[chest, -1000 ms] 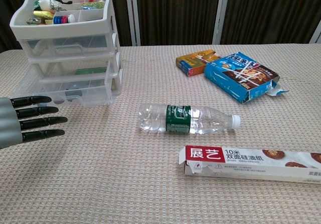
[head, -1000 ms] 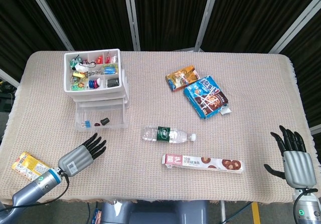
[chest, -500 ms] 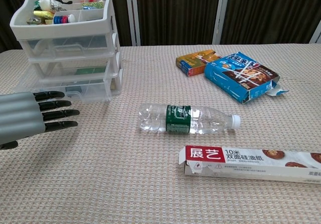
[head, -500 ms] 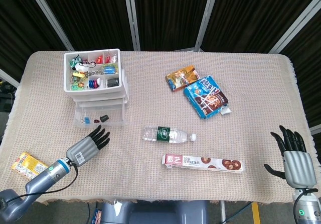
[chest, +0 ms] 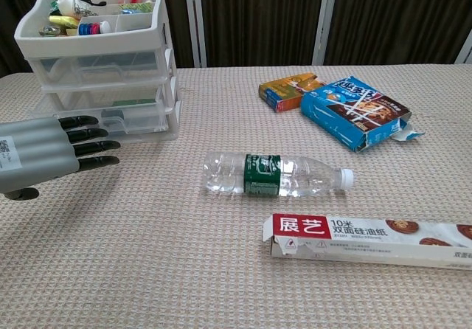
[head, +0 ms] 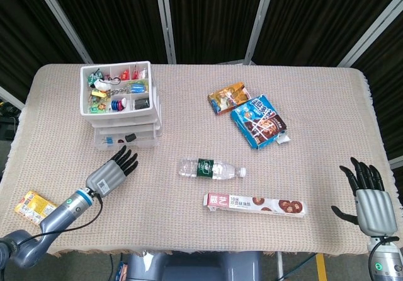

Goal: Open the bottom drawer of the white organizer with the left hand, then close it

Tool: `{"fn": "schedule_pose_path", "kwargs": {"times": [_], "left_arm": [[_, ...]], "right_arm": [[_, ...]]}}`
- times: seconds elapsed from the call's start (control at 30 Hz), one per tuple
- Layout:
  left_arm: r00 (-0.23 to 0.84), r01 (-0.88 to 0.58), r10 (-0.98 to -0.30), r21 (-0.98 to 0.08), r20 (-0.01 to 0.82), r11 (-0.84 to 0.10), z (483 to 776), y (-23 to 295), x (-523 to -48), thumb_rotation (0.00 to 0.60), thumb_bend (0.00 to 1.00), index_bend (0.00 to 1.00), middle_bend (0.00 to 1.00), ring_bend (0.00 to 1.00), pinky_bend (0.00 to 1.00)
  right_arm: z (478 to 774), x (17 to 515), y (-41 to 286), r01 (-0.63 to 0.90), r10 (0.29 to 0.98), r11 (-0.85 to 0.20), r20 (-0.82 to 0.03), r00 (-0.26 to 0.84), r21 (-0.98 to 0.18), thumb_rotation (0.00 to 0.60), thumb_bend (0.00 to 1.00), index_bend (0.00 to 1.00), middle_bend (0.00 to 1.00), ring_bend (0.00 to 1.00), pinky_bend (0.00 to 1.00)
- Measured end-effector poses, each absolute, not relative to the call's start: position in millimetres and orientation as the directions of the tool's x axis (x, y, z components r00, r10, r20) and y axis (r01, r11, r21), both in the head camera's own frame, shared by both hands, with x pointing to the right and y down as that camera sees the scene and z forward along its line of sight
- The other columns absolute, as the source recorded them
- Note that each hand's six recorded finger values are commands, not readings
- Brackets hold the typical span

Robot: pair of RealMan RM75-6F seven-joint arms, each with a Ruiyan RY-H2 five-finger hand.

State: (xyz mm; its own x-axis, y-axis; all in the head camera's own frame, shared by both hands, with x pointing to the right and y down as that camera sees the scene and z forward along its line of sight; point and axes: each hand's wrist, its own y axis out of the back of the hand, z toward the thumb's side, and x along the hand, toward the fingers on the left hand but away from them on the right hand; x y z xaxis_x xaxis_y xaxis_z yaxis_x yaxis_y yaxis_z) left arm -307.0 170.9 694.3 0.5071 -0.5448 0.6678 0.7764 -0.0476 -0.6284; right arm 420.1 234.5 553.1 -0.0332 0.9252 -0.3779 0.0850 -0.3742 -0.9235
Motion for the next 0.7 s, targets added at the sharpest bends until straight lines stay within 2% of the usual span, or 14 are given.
{"fn": "schedule_pose_path", "kwargs": {"times": [0.5,0.7], "left_arm": [[0.413,0.796,-0.626,-0.596,0.661,-0.104,707,137,-317,0.6,0.23,0.01,0.0,0.0,0.04],[0.397,0.793,-0.637,-0.597,0.66,-0.124,709,134,-318,0.6,0.23,0.01,0.0,0.0,0.04]], "right_arm": [[553,420,234,0.085,0.924,-0.376,-0.38,-0.036,-0.923,0.6,0.01,0.16,0.0,0.0,0.0],[553,421,234,0.084,0.924,-0.376,-0.38,-0.038,-0.923,0.6,0.01,0.16,0.0,0.0,0.0]]}}
